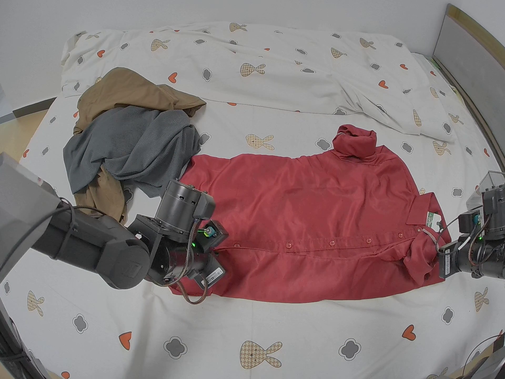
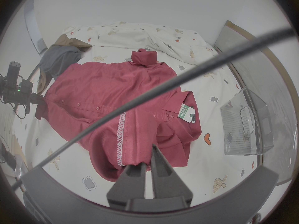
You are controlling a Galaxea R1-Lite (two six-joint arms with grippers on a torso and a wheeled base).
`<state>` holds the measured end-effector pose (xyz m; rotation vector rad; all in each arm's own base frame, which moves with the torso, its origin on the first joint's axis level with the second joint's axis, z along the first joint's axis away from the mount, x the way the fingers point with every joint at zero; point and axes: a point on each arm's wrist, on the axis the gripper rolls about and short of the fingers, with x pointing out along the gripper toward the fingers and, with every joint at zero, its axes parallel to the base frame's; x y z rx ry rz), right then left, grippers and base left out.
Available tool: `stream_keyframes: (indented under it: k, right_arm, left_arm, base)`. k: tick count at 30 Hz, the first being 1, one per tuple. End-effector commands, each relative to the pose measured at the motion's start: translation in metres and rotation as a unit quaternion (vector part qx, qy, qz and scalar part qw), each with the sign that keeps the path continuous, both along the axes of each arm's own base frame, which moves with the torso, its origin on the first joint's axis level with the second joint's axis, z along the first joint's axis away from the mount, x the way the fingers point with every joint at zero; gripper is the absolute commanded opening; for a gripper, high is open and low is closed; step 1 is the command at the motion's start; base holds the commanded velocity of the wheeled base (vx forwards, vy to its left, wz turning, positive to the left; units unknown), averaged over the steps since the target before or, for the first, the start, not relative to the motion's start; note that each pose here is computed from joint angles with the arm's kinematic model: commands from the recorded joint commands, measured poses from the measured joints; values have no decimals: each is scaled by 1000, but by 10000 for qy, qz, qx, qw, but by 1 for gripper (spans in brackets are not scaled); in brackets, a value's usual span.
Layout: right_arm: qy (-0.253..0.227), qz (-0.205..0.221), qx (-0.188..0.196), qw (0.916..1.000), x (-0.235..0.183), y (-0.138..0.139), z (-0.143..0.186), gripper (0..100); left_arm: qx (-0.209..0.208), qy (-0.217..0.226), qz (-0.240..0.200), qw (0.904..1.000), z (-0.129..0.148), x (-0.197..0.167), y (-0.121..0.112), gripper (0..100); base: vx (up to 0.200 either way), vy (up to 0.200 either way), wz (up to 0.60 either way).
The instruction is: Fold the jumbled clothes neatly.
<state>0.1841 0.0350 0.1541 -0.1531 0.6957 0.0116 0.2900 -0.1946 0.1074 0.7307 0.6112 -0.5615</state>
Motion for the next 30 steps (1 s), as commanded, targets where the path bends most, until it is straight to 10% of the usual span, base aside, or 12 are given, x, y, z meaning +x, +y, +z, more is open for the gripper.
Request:
stream_keyframes:
  k: [1,17,18,30]
  right_arm:
    - [241,-81,-57,9997,17,1,-8,0]
    - [187,-48,-52,9998,43,8,-3,0]
    - [195,-48,-53,9998,43,8,-4,100]
    - [233,-135,74,9996,42,9,-6,100]
  left_arm:
    - [96,131,185,9997,-13,12,8,0]
    - [151,61,244,9996,-21,39,5,0]
    - [147,54,244,9996,-21,39,5,100]
    - [-32,-257,389,9989,6,38,17,100]
  base:
    - [0,0,0]
    - [0,0,0]
    - [0,0,0]
    - [0,0,0]
